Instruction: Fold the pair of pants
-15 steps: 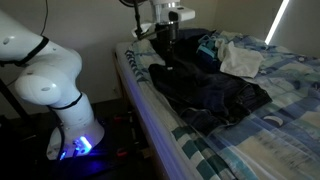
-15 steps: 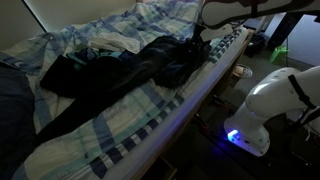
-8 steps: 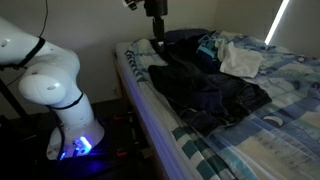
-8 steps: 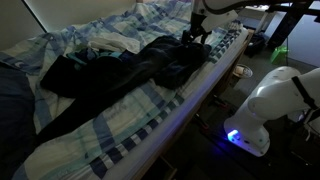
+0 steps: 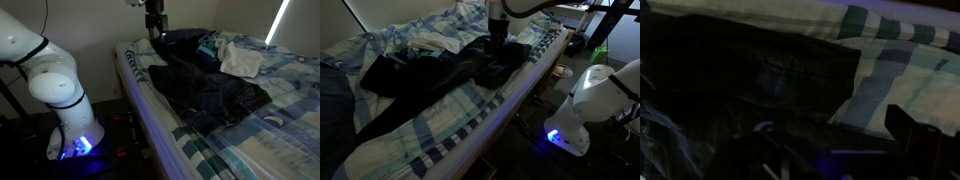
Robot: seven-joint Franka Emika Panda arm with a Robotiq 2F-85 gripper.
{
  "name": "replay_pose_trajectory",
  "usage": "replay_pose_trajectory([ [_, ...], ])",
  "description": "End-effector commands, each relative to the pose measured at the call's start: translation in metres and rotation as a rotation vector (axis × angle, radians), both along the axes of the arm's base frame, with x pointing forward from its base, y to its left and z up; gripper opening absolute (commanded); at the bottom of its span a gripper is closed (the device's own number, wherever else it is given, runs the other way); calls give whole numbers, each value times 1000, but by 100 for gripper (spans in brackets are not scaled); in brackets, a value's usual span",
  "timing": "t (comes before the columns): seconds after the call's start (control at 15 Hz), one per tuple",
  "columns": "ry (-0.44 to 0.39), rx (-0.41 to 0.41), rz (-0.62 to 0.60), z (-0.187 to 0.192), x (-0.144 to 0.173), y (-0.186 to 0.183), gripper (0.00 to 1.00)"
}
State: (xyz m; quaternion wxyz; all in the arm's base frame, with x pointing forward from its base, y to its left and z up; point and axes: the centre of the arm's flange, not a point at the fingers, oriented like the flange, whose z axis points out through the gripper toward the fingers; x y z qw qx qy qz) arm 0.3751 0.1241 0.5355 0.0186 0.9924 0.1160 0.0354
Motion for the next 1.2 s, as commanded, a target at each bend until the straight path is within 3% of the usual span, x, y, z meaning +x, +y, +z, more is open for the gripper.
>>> replay_pose_trajectory([
  [0.0,13,15,203,7,32,36,100],
  [0.67,65,-26,767,-8,36,152,100],
  [1.13,89,-19,882,-18,28,233,100],
])
